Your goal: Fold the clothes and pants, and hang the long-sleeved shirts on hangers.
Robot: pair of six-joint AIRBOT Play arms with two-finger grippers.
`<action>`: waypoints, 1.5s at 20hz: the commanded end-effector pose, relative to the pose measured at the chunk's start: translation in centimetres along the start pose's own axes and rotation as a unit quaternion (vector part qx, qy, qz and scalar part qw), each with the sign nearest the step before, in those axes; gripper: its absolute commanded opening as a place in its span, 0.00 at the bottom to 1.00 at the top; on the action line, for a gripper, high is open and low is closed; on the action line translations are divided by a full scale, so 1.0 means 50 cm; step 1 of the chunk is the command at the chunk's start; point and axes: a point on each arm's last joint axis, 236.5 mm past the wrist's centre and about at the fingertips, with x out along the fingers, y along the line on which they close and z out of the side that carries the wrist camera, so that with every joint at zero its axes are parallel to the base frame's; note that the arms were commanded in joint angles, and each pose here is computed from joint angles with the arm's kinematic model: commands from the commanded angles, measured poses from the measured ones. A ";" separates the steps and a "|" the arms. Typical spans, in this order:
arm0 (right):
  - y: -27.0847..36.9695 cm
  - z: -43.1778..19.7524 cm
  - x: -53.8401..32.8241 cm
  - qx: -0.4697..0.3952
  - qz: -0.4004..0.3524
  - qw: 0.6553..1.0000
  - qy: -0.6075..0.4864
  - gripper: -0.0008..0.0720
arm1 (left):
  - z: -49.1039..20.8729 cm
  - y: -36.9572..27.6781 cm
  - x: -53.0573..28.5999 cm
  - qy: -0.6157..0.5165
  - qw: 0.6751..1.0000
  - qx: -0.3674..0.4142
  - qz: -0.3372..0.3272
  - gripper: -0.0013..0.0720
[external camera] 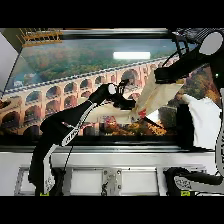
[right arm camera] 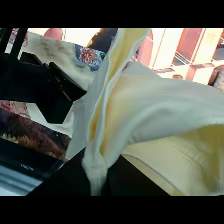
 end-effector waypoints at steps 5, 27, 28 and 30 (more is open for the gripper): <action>0.096 0.009 0.018 -0.031 0.021 0.999 -0.008 0.03 | 0.117 0.054 -0.189 -0.090 0.995 -0.032 -0.002 0.02; 0.690 0.064 0.375 -0.097 0.291 0.946 -0.103 0.98 | 0.017 0.404 -1.025 -0.360 0.909 -0.155 0.141 0.02; 0.641 0.070 0.368 -0.105 0.267 0.953 -0.098 0.98 | -0.003 0.414 -1.008 -0.349 0.910 -0.159 0.158 0.02; 0.518 0.063 0.361 -0.113 0.207 0.969 -0.077 0.98 | -0.045 0.428 -0.949 -0.317 0.918 -0.164 0.174 0.02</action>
